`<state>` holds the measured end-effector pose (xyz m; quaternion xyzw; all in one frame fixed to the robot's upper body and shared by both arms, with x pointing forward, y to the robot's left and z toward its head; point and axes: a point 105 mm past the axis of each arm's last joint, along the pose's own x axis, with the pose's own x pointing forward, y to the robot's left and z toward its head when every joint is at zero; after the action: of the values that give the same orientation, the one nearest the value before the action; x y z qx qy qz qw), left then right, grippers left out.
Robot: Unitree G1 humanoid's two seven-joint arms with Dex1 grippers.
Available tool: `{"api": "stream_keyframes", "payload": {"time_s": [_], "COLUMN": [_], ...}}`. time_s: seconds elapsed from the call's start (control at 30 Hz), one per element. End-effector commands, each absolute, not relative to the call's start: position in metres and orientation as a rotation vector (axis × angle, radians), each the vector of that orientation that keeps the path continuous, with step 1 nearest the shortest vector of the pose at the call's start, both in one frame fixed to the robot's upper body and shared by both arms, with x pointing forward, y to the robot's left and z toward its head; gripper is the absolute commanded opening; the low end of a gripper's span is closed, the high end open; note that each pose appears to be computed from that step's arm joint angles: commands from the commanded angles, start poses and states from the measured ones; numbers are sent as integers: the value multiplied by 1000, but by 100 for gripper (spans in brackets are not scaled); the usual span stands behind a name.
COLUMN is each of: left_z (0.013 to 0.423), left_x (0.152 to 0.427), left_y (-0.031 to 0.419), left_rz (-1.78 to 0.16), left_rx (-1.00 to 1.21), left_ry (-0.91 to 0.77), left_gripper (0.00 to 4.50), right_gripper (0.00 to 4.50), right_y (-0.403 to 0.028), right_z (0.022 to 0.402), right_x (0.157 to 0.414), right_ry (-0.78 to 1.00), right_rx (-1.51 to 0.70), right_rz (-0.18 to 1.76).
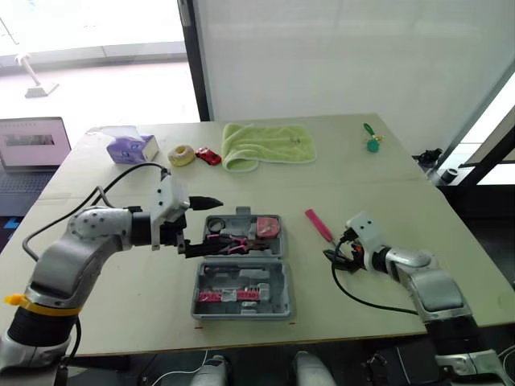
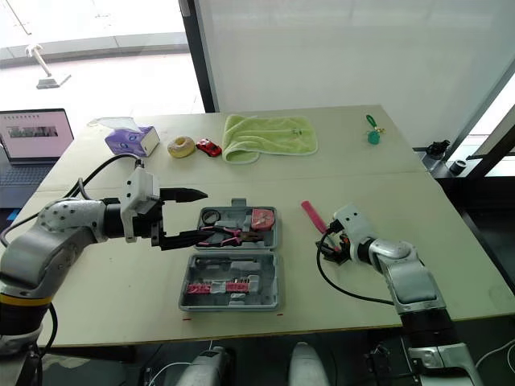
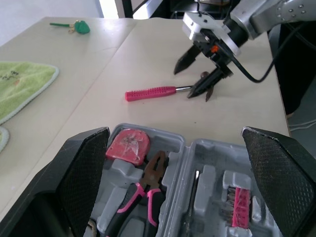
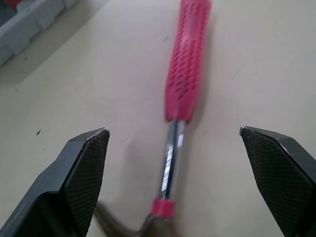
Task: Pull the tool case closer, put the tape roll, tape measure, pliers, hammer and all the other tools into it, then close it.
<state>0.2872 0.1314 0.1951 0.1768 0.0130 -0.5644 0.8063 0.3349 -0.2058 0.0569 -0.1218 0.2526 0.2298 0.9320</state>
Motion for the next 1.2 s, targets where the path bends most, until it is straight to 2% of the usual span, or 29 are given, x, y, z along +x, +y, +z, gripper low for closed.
{"api": "stream_keyframes", "payload": {"time_s": [0.03, 0.2, 0.27, 0.33, 0.53, 0.6, 0.73, 0.8, 0.9, 0.97, 1.1, 1.2], "left_z": [205, 208, 209, 209, 203, 201, 195, 187, 175, 172, 162, 157], "left_x": [288, 291, 291, 291, 290, 291, 292, 292, 290, 289, 285, 281], "left_y": [129, 129, 129, 130, 135, 139, 152, 167, 184, 189, 208, 219], "left_rz": [-1222, -1216, -1213, -1210, -1195, -1185, -1152, -1120, -1084, -1074, -1028, -1007], "left_rx": [426, 431, 434, 432, 428, 419, 425, 432, 425, 419, 401, 388], "left_ry": [-13, -20, -23, -24, -2, 8, 36, 75, 127, 136, 180, 206], "left_gripper": [450, 450, 450, 450, 450, 450, 450, 450, 450, 450, 450, 450], "right_gripper": [446, 446, 394, 314, 10, 3, 3, 3, 3, 3, 3, 3], "right_y": [-212, -212, -213, -211, -208, -211, -214, -209, -181, -166, -106, -93], "right_z": [69, 62, 57, 51, 43, 51, 99, 136, 176, 184, 199, 197], "right_x": [343, 344, 341, 335, 331, 337, 357, 367, 374, 371, 330, 314], "right_ry": [456, 462, 484, 505, 512, 470, 268, 180, 134, 160, 242, 313], "right_rx": [-214, -168, -158, -164, -164, -194, -400, -389, -435, -479, -644, -732], "right_rz": [405, 379, 373, 386, 397, 385, 365, 369, 504, 599, 1046, 1179]}}
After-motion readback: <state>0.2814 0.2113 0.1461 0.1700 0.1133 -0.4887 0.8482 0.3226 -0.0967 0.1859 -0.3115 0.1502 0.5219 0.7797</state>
